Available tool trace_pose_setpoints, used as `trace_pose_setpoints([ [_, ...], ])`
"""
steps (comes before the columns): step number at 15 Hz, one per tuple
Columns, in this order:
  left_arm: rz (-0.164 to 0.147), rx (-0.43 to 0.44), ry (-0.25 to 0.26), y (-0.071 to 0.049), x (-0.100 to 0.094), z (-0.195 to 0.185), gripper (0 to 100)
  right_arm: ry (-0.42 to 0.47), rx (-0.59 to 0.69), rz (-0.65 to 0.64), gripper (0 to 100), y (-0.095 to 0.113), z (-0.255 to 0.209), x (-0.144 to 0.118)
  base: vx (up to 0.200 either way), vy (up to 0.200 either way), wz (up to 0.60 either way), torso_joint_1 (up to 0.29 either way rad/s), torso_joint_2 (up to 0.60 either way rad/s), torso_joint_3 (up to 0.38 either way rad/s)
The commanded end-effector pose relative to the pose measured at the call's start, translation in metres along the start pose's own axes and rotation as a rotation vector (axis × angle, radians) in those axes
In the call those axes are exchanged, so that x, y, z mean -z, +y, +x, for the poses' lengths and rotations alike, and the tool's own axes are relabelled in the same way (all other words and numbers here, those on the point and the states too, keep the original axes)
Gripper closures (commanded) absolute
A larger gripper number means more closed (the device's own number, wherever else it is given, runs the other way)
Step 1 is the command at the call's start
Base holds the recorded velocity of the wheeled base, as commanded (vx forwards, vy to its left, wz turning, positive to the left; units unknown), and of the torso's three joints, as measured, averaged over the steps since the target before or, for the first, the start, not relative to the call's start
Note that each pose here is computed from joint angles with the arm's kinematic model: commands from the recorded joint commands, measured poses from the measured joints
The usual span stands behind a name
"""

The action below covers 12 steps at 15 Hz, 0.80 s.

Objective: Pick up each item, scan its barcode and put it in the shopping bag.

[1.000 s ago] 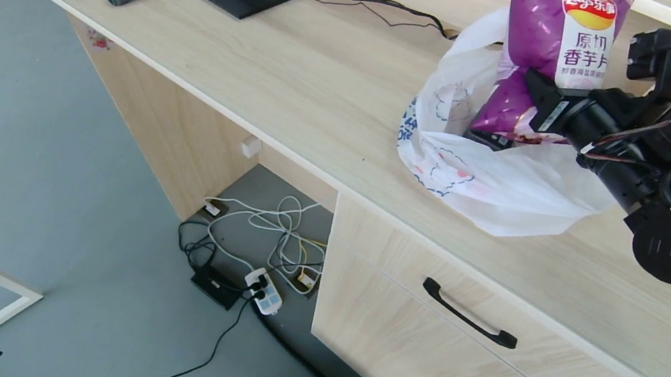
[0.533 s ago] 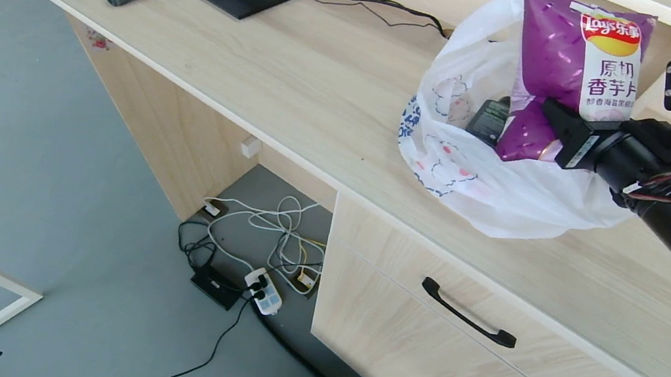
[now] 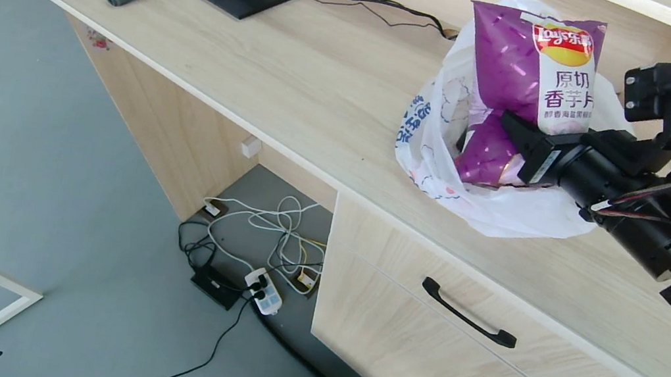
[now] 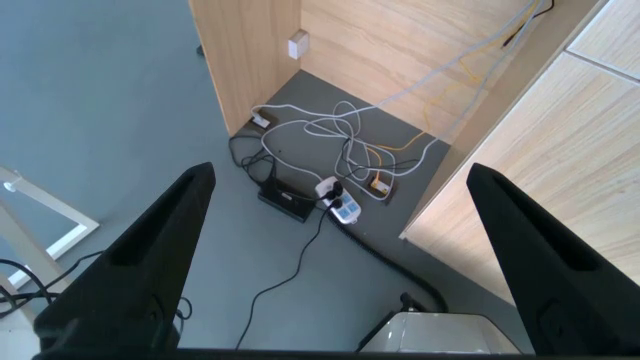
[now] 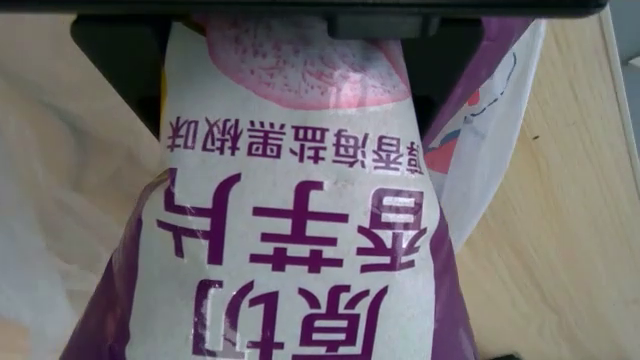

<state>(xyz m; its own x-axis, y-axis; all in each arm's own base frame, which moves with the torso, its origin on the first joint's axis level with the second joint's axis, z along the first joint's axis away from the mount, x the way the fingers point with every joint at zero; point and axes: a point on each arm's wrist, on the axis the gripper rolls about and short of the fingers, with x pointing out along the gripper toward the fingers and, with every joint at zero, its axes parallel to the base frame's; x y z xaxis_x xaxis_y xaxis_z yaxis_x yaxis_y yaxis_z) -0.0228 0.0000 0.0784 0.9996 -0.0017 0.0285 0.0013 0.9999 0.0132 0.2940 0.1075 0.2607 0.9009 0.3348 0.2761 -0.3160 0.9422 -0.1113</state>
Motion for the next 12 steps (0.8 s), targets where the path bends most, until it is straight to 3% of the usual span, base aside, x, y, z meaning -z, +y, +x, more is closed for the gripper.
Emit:
trace_pose_setpoints([
  [1,-0.001,0.000,0.001,0.000,0.000,0.000,0,-0.005,0.008,0.007,100,0.000,0.004,0.000,0.000,0.000,0.00,0.000,0.00,0.000],
  [2,-0.001,0.000,0.001,0.000,0.000,0.000,0,-0.012,0.012,0.016,0,-0.001,0.005,-0.002,0.000,0.000,0.00,0.000,0.00,0.000],
  [7,-0.001,0.000,0.001,0.000,0.000,0.000,0,-0.051,0.054,0.018,0,-0.014,-0.001,-0.015,0.000,0.000,0.00,0.000,0.00,0.000],
  [12,-0.002,0.000,-0.001,0.000,0.000,0.000,0,-0.135,0.061,0.012,0,-0.019,-0.037,-0.051,0.000,0.000,0.00,0.000,0.00,0.000],
])
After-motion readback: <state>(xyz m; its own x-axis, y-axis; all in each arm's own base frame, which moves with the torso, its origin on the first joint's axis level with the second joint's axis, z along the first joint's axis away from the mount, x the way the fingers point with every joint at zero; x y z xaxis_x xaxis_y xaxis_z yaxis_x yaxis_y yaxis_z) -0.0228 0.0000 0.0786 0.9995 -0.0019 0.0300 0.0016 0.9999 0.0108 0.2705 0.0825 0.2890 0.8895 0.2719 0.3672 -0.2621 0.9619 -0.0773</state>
